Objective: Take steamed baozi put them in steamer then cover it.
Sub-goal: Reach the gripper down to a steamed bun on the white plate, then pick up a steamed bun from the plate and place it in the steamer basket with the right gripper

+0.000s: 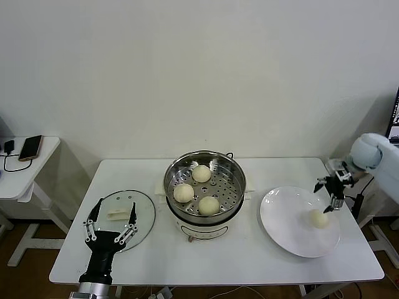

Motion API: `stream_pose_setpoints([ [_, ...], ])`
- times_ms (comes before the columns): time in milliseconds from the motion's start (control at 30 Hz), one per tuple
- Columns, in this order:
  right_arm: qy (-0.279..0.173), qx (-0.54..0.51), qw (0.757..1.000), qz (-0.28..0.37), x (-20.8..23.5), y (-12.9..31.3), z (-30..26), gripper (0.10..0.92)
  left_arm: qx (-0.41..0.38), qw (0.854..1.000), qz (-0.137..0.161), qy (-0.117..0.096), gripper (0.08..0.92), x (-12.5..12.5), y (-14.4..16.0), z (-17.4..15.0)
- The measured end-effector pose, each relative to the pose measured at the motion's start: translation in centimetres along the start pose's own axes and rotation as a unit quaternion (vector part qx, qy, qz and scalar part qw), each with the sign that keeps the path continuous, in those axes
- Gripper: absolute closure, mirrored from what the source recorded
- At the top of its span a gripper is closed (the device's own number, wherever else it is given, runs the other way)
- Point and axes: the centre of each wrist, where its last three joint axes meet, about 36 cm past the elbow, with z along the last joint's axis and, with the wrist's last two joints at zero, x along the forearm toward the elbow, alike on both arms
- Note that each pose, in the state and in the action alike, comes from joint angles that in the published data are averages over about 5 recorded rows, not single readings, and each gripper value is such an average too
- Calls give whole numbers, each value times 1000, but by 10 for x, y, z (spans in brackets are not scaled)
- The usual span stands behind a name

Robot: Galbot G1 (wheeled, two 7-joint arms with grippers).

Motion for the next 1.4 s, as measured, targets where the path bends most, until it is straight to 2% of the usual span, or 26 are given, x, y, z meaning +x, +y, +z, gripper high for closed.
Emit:
stream_pose_setpoints([
  [200, 2, -11, 1000, -6, -26, 7, 6, 200, 0, 1000, -1, 1, 177, 1, 0, 0],
  [467, 2, -14, 1000, 2, -40, 8, 8, 202, -7, 1000, -1, 0, 177, 0, 2, 1],
  [733, 6, -14, 1000, 0, -43, 10, 9, 342, -5, 1000, -1, 0, 177, 0, 1, 2],
  [900, 7, -10, 1000, 2, -39, 10, 8, 384, -4, 1000, 0, 0, 177, -1, 0, 3],
  [1100, 2, 6, 1000, 4, -13, -1, -7, 387, -4, 1000, 1, -3, 177, -2, 1, 1],
  [1400, -46, 67, 997, 15, 82, -47, -93, 386, -6, 1000, 6, -6, 177, -4, 1, 0],
])
